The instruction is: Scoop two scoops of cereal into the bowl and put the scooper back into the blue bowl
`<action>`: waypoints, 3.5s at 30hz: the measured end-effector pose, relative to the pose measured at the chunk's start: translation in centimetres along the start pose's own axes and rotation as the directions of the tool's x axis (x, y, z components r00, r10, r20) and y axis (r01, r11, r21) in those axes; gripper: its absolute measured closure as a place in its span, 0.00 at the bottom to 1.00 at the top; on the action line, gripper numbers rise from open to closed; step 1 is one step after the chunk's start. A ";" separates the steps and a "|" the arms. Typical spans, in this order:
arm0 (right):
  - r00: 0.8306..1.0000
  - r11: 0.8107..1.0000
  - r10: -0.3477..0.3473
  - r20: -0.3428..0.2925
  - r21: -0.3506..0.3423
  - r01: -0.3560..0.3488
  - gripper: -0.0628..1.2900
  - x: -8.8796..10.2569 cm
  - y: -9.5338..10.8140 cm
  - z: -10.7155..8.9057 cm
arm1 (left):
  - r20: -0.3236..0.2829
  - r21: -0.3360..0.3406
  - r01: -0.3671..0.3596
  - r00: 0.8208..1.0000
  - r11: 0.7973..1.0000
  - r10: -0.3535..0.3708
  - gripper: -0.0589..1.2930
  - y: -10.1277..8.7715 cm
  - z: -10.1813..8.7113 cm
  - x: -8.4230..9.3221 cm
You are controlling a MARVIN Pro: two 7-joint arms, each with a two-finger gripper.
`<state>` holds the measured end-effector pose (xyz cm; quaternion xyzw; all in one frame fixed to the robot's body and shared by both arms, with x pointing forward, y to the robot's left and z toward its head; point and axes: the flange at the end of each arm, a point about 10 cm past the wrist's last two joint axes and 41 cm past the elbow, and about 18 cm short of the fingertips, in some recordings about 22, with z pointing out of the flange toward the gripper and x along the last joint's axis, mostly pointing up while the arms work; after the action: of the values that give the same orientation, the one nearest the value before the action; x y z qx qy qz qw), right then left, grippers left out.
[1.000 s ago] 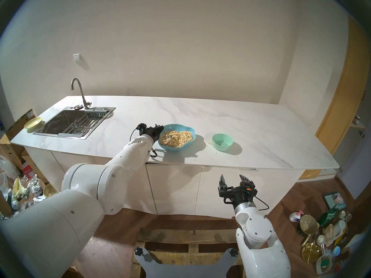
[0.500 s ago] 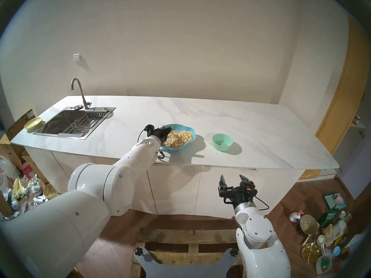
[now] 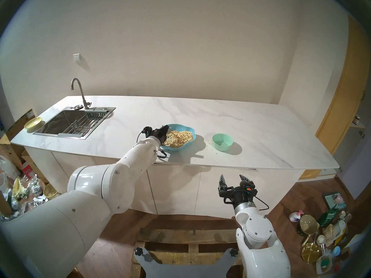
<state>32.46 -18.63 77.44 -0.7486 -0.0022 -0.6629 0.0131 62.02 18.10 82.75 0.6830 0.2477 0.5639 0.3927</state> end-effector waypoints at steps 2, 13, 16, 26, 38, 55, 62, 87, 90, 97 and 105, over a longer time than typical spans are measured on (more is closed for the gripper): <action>1.000 1.000 0.000 0.000 0.000 0.000 0.04 0.0 0.0 0.0 | 0.002 -0.004 0.012 1.000 1.000 -0.012 0.97 0.0 0.0 0.0; 1.000 1.000 0.000 0.000 0.000 0.000 0.04 0.0 0.0 0.0 | 0.005 -0.038 0.037 0.999 0.999 -0.037 0.97 0.3 0.0 0.5; 1.000 1.000 0.000 0.000 0.000 0.000 0.04 0.0 0.0 0.0 | -0.003 -0.051 0.035 0.999 0.998 -0.035 0.97 0.5 0.0 1.0; 1.000 1.000 0.000 0.000 0.000 0.000 0.04 0.0 0.0 0.0 | -0.026 -0.088 -0.007 1.000 0.996 0.005 0.97 0.7 0.0 3.1; 1.000 1.000 0.000 0.000 0.000 0.000 0.04 0.0 0.0 0.0 | -0.031 -0.112 0.004 0.999 0.994 -0.008 0.97 1.0 -0.2 4.7; 1.000 1.000 0.000 0.000 0.000 0.000 0.04 0.0 0.0 0.0 | 0.035 -0.142 0.096 0.995 0.985 -0.092 0.97 2.5 0.2 4.0; 1.000 1.000 0.000 0.000 0.000 0.000 0.04 0.0 0.0 0.0 | 0.055 -0.139 0.106 0.994 0.985 -0.100 0.97 3.1 0.3 4.0; 1.000 1.000 0.000 0.001 0.000 0.000 0.04 0.0 0.0 0.0 | 0.151 -0.073 0.121 0.983 0.990 -0.109 0.97 8.5 3.1 -0.7; 1.000 1.000 0.000 0.000 0.000 0.000 0.04 0.0 0.0 0.0 | 0.167 -0.066 0.119 0.980 0.991 -0.106 0.97 9.5 3.5 -1.6; 1.000 1.000 0.000 0.001 0.000 0.000 0.04 0.0 0.0 0.0 | 0.196 -0.043 0.106 0.976 0.993 -0.096 0.97 11.2 4.2 -3.6; 1.000 1.000 0.000 0.001 0.000 0.000 0.04 0.0 0.0 0.0 | 0.222 -0.028 0.098 0.971 0.995 -0.089 0.97 12.6 4.5 -5.8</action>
<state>32.47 -18.63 77.40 -0.7489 -0.0023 -0.6625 0.0131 63.66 5.24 89.49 0.7212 0.2237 0.4701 0.4570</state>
